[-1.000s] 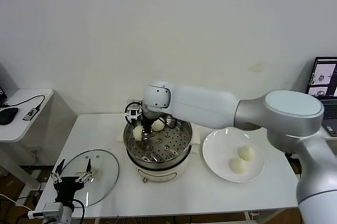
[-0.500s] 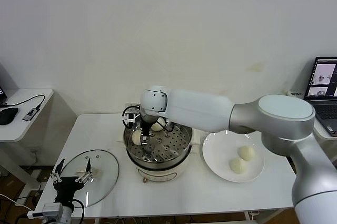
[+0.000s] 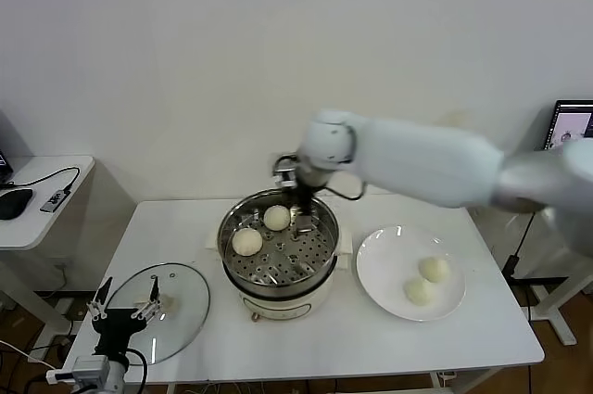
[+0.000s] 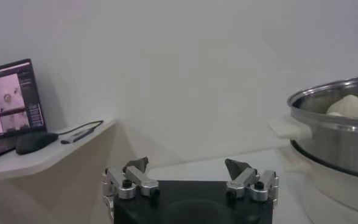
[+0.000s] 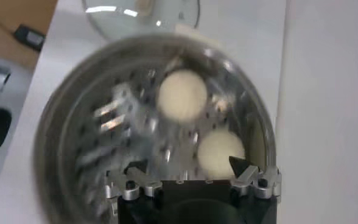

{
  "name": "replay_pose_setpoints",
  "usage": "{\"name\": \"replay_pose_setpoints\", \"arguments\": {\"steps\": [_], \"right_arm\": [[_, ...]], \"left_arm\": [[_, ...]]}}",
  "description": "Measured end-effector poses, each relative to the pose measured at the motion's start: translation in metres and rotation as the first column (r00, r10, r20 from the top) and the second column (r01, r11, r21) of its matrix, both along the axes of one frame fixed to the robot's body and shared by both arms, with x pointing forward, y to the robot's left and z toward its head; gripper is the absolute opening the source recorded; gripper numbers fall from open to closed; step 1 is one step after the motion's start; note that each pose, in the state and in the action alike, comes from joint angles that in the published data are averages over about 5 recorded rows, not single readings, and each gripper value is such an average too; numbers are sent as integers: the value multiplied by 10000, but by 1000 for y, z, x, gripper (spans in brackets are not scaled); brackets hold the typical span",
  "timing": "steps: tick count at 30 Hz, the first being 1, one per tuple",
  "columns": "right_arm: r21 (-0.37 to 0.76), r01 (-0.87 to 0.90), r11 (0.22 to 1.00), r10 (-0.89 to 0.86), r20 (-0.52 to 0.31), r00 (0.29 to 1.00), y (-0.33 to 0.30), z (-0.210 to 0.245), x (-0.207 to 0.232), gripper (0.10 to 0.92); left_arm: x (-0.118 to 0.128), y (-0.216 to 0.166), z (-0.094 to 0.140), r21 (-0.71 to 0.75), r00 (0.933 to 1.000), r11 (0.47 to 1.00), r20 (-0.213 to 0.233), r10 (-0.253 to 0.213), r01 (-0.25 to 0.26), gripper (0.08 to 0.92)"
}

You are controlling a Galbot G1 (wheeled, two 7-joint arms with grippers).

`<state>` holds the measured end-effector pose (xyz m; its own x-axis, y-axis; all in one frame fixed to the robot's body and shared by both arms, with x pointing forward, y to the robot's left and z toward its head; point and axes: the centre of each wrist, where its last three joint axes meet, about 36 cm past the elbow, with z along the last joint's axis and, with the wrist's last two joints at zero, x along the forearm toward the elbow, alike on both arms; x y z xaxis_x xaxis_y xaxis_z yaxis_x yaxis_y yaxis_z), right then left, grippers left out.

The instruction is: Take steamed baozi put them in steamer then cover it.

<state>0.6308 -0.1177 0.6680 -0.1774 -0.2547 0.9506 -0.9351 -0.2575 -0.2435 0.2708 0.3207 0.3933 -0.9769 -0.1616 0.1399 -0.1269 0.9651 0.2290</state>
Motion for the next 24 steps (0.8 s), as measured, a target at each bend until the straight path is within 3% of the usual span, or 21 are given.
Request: {"name": "replay_pose_setpoints", "arguments": {"steps": [6,13,24], "right_arm": [[-97,153,9998,-153,-67,9999,-93,-6,-16,823],[-260,752,9968,-756,-140,9970,-180,-47,-43,823],[-1092,1322,9852,-1358,-258,9904,-241,-119,-75,823]], "left_arm": [[-2,1,-2,88,9999,10000,-131,-37,38,823],[-3,0,-6,215,9996,9997,-258,-110,116,823],[-4,-1,-8,311,9993,9994,-356,-105,116,823]]}}
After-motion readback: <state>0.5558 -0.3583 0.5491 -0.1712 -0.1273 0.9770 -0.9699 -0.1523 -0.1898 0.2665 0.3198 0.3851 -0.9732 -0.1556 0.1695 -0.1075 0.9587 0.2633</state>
